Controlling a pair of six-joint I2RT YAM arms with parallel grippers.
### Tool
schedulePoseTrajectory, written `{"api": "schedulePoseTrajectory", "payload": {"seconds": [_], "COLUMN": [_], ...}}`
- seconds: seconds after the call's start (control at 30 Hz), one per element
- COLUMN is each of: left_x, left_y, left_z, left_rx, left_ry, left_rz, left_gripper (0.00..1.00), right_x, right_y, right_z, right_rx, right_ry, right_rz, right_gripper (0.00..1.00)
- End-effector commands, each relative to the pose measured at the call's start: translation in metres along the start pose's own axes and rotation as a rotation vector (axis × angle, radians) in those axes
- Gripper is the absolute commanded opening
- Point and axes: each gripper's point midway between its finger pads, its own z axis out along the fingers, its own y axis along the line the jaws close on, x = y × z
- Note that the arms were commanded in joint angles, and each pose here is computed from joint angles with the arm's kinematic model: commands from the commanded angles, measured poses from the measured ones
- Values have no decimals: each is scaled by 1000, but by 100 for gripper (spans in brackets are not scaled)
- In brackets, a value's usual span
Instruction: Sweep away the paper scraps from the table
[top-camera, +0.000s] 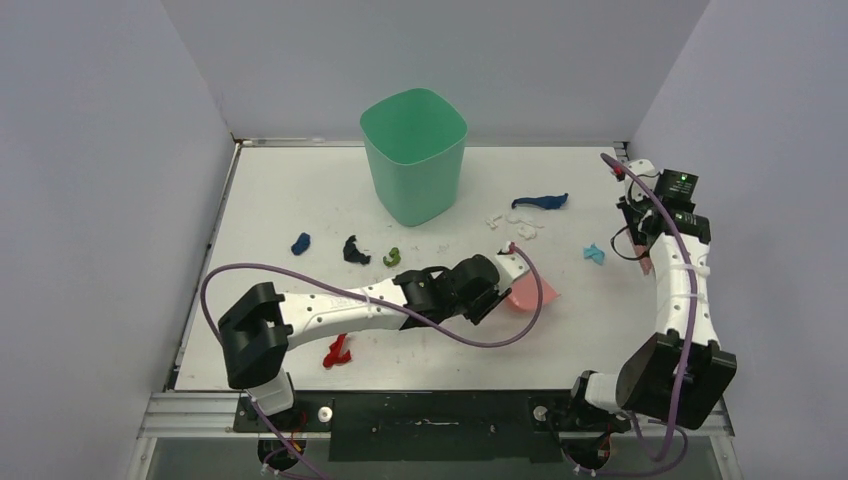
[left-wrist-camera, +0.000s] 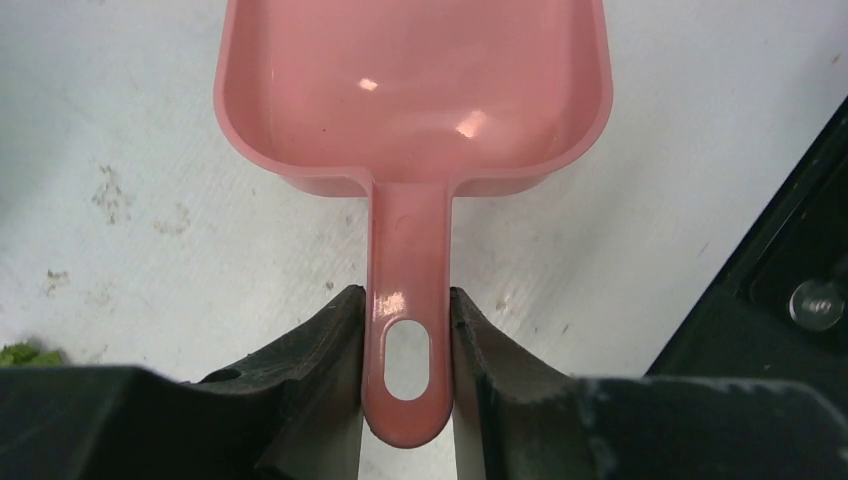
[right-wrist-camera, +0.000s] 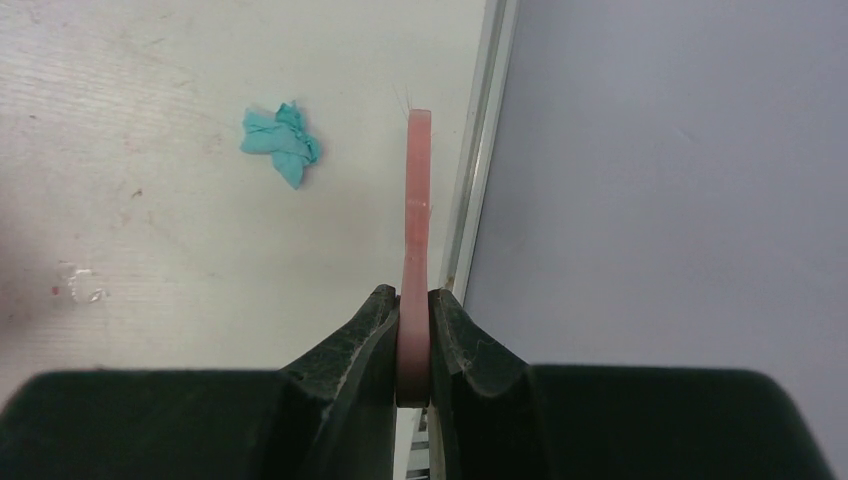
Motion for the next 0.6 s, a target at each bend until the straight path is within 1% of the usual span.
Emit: {"api": "schedulePoseTrajectory", "payload": {"seconds": [0.0, 0.13, 0.27, 0.4, 0.57], "left_x": [36, 55, 72, 80, 80], "left_y": [3, 4, -3, -9, -13], "left_z": [-19, -21, -15, -7, 3], "left_rx": [-16, -21, 19, 40, 51], "left_ry": [106, 152, 217, 252, 250], "left_rz": [14, 42, 91, 109, 115], "left_gripper": [0, 0, 0, 0, 0], "right_x": [-20, -21, -20, -20, -20], "right_y": [-36, -28, 1, 50, 103], "right_z": [21, 47, 66, 76, 62], "right_rx": [126, 124, 104, -25, -216], "right_ry": [-23, 6, 42, 53, 45], "right_rz": [-34, -53, -107, -126, -122], "right_gripper": [5, 5, 5, 5, 5]}}
